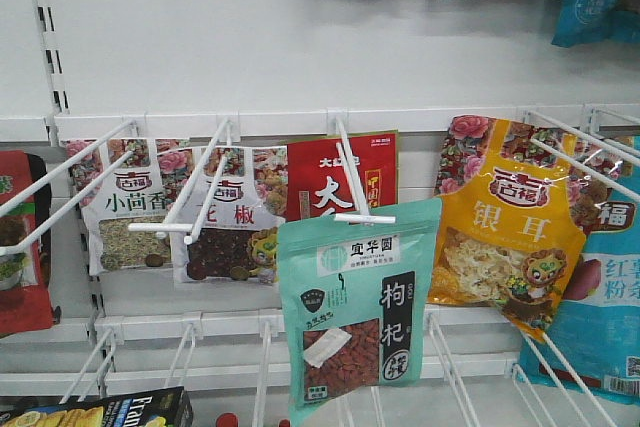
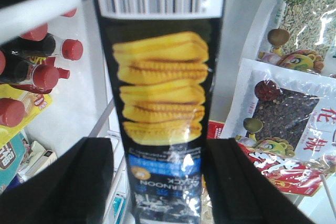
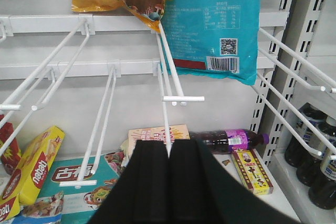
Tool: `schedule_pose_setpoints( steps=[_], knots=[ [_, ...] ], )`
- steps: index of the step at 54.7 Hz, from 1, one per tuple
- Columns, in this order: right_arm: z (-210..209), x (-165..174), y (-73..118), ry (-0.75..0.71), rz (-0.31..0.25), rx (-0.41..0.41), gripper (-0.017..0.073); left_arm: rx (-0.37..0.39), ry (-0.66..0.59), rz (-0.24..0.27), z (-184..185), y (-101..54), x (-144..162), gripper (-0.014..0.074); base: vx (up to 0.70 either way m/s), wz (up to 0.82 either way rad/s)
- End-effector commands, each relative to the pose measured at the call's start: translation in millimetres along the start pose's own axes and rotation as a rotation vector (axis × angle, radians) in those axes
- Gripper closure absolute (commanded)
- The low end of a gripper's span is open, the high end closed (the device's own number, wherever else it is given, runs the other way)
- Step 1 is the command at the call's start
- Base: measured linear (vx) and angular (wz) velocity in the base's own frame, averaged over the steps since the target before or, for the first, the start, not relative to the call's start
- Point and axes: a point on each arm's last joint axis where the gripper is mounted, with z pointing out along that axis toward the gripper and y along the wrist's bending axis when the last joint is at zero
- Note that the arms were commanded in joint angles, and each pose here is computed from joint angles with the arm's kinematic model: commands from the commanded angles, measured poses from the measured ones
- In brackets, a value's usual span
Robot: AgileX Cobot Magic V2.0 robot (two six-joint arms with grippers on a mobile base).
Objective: Pick snacks and fruit into basket
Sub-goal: 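Pull the held cracker box up and back from the shelf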
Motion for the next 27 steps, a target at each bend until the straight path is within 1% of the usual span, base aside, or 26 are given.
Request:
schedule_pose_setpoints(
  steps=[1, 10, 16, 19, 22, 27],
  knots=[
    [-0.5, -5.3, -0.7, -0.090, -0.015, 0.010, 0.0569, 0.139, 0.015, -0.001, 1.5, -18.8, 3.1, 0.0108, 0.00, 0.00],
    [-0.5, -5.3, -0.7, -0.090, -0.015, 0.010, 0.0569, 0.139, 0.011, -0.004, 1.5, -18.8, 2.8, 0.0108, 0.00, 0.00],
    [-0.5, -5.3, -0.7, -0.090, -0.015, 0.010, 0.0569, 0.142, -0.006, -0.021, 1.5, -19.0, 1.0, 0.0127, 0.00, 0.00],
    [-0.5, -5.3, -0.7, -0.090, -0.015, 0.010, 0.0569, 0.145, -0.007, -0.021, 1.4, -19.3, 1.0, 0.0163, 0.00, 0.00],
    [-0.5, -5.3, -0.7, -0.090, -0.015, 0.010, 0.0569, 0.145, -0.007, -0.021, 1.4, -19.3, 1.0, 0.0223, 0.00, 0.00],
    [-0.5, -5.3, -0.7, -0.090, -0.015, 0.010, 0.0569, 0.145, -0.007, -0.021, 1.4, -19.3, 1.0, 0.0349, 0.00, 0.00]
  ],
)
